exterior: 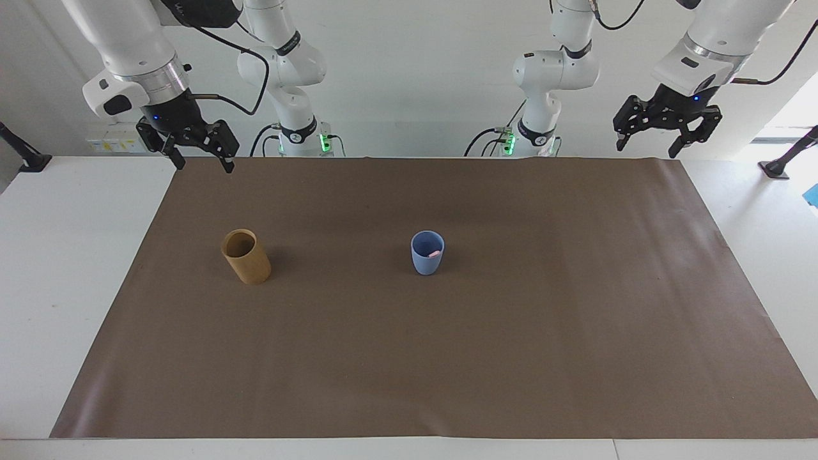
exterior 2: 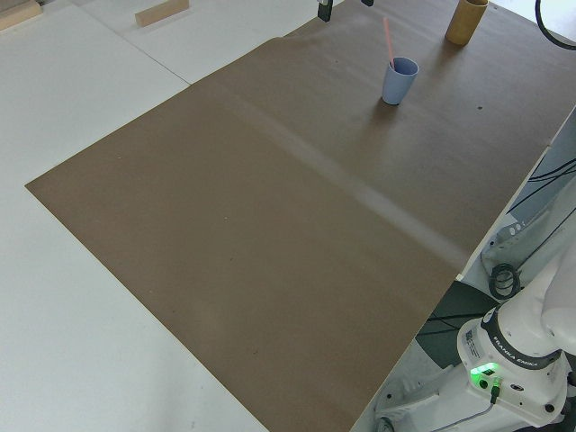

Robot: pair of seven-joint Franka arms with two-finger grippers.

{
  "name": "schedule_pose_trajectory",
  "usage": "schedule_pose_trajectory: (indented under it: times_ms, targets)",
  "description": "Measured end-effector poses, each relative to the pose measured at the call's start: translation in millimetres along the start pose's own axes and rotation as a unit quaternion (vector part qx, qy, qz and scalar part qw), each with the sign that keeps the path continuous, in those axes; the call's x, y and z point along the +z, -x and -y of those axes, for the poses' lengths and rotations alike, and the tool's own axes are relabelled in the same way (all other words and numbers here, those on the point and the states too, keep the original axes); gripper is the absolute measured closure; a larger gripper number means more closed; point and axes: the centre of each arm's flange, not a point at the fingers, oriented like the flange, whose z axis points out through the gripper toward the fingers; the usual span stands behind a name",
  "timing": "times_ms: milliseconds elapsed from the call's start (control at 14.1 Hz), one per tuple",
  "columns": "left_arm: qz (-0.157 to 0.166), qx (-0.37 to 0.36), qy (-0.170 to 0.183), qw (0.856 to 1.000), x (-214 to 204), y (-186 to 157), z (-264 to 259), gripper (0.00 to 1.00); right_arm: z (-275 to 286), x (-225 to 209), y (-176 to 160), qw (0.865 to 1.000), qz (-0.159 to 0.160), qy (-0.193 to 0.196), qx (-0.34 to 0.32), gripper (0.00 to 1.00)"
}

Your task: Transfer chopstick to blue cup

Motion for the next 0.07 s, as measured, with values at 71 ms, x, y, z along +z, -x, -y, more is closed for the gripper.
schedule_pose_trajectory:
  times_ms: [71]
  targets:
    - [0.000, 0.000, 0.000, 1.000, 0.0, 0.0, 0.0, 0.00, 0.1, 0.0, 0.0, 1.000, 0.000, 0.000, 0.000, 0.00]
